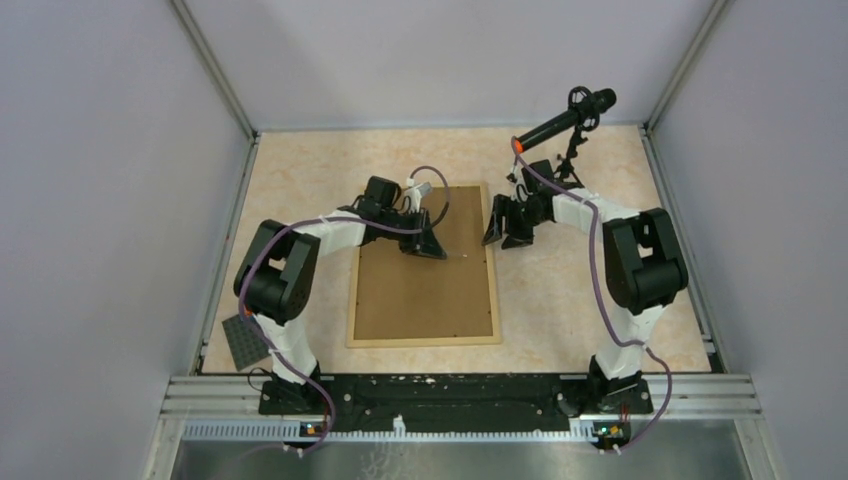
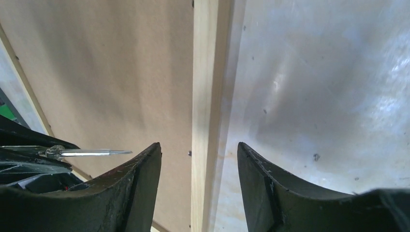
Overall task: Take the photo out of the frame
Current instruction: Release the photo frame item from the photo frame.
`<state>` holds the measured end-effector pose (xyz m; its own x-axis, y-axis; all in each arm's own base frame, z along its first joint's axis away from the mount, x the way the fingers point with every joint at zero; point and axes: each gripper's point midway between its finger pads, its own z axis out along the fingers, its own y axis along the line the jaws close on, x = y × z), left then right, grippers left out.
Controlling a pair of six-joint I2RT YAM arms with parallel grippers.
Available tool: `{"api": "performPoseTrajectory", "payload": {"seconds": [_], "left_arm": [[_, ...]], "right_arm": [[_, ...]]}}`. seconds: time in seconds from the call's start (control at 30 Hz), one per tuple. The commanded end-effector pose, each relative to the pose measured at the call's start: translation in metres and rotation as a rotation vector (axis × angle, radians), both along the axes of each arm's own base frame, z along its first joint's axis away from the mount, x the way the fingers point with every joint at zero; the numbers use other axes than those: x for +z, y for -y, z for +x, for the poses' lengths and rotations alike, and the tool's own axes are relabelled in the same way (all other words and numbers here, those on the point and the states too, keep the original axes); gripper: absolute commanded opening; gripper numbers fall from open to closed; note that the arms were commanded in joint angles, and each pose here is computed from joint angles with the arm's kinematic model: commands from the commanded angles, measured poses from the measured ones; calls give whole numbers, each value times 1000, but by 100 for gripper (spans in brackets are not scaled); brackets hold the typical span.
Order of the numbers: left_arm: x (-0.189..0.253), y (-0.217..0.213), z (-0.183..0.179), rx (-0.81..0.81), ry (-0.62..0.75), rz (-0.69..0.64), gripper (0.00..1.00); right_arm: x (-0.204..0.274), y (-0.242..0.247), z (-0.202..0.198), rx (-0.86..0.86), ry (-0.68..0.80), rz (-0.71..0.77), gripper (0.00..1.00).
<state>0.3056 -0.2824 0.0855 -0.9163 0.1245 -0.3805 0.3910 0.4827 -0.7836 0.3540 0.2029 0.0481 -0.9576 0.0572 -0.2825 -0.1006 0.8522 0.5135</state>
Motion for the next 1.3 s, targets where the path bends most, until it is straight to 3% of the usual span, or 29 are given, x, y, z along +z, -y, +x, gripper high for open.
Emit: {"api": "performPoseTrajectory", "payload": {"seconds": [0.0,0.27,0.63,1.27], "left_arm": [[12,29,11,-3,57,-82,0],[-6,46,22,-1,11,-99,0],[-22,45,6,-33,-23,-76,0],[-42,56,4,-54,-52,-55,0]], "right_arm": [[16,-4,-3,12,63,36,56],[8,-1,-8,18,38,57,49],[-1,-7,-21,41,-14,113,44],[-30,2,-27,17,-80,49,27]]}}
